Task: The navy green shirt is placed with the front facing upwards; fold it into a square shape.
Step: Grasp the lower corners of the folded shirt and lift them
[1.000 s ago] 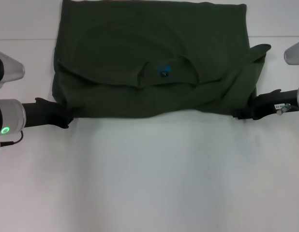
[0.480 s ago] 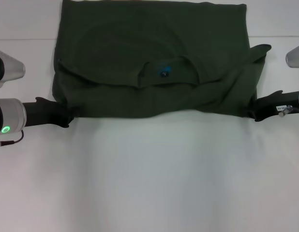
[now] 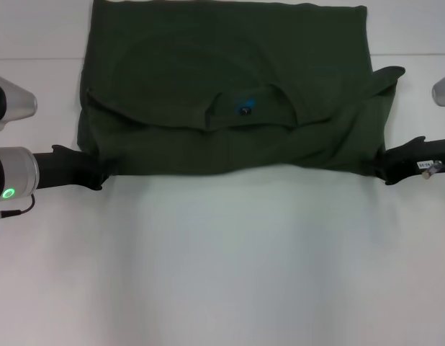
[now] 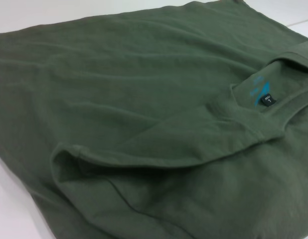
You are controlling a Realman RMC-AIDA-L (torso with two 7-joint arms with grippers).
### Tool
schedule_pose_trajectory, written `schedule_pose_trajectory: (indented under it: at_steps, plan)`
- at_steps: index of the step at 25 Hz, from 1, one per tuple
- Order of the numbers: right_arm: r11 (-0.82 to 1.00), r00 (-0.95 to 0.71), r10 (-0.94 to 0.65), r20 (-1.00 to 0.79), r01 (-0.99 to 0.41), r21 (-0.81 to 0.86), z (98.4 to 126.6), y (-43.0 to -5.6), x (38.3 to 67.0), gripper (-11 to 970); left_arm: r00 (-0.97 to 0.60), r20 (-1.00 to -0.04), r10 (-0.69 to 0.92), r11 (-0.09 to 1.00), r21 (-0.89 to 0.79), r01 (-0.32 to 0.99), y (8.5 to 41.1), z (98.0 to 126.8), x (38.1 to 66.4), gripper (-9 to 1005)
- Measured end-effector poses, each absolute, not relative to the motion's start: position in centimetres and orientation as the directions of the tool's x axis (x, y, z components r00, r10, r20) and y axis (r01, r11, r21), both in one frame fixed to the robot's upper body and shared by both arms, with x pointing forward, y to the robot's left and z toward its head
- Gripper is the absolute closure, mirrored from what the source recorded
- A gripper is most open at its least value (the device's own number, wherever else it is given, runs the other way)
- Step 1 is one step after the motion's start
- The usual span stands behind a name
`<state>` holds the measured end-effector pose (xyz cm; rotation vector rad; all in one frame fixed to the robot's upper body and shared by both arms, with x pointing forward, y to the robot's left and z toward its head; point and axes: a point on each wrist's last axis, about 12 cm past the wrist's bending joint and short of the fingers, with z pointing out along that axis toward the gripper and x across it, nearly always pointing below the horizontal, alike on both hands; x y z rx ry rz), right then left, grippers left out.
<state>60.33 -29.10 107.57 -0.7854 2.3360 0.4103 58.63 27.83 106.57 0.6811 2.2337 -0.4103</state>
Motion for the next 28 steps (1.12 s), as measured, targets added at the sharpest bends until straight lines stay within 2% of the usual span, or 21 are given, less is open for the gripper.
schedule_pose_trajectory:
  at_steps: [11,21,28]
  plan:
    - [0.737,-0.618,-0.47,-0.63,-0.668,0.105,110.0,-30.8,58.6,895,-0.576,-0.74,0.347,0.81,-0.073,0.582,28.1,106.7,58.7,941]
    - [0.69,-0.629,-0.583,-0.515,-0.717,0.094,109.8,-31.6,57.3,896,-0.589,-0.736,0.332,0.825,-0.076,0.56,29.6,107.0,58.6,940]
    - [0.674,-0.612,-0.603,-0.512,-0.734,0.084,110.6,-32.6,56.5,896,-0.595,-0.722,0.352,0.786,-0.117,0.607,30.0,108.5,57.6,940]
